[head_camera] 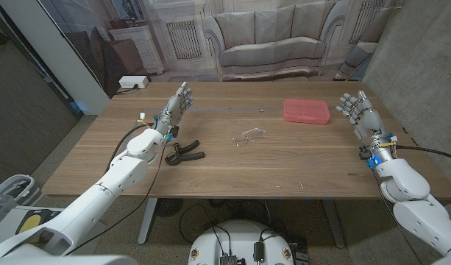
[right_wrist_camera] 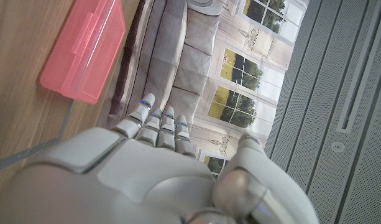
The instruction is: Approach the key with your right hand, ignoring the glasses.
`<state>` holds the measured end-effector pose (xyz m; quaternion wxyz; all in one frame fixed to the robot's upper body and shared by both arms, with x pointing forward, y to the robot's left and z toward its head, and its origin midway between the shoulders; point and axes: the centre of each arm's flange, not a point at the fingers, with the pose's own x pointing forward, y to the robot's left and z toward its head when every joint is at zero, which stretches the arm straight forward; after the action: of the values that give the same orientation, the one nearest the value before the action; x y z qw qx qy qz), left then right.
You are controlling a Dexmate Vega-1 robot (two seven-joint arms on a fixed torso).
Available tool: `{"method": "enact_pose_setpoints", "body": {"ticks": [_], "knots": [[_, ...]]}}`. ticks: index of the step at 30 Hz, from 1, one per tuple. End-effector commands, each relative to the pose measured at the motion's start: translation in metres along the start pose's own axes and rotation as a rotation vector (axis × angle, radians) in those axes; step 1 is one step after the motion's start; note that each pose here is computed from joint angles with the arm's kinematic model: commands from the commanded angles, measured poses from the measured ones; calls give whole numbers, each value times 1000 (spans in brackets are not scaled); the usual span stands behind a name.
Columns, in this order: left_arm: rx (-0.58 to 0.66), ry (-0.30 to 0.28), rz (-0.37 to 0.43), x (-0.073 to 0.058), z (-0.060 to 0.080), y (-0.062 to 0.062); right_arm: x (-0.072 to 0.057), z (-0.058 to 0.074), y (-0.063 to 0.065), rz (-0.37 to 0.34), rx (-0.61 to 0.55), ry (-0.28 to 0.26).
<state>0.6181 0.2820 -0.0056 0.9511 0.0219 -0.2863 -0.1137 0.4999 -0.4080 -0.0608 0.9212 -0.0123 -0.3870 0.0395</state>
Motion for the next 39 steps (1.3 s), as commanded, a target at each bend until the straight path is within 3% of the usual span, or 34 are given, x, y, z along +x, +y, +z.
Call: {"method": "enact_pose_setpoints", "body": {"ticks": [1, 14, 26, 39], "knots": [[5, 1, 2, -2, 1, -1, -12, 2, -5, -11, -6, -7], [2, 16, 8, -6, -2, 2, -17, 8, -8, -15, -29, -6], [19, 9, 16, -11, 4, 6, -26, 14, -14, -29, -45, -11], [20, -22, 29, -10, 5, 4, -39, 12, -16, -48, -48, -9]]}}
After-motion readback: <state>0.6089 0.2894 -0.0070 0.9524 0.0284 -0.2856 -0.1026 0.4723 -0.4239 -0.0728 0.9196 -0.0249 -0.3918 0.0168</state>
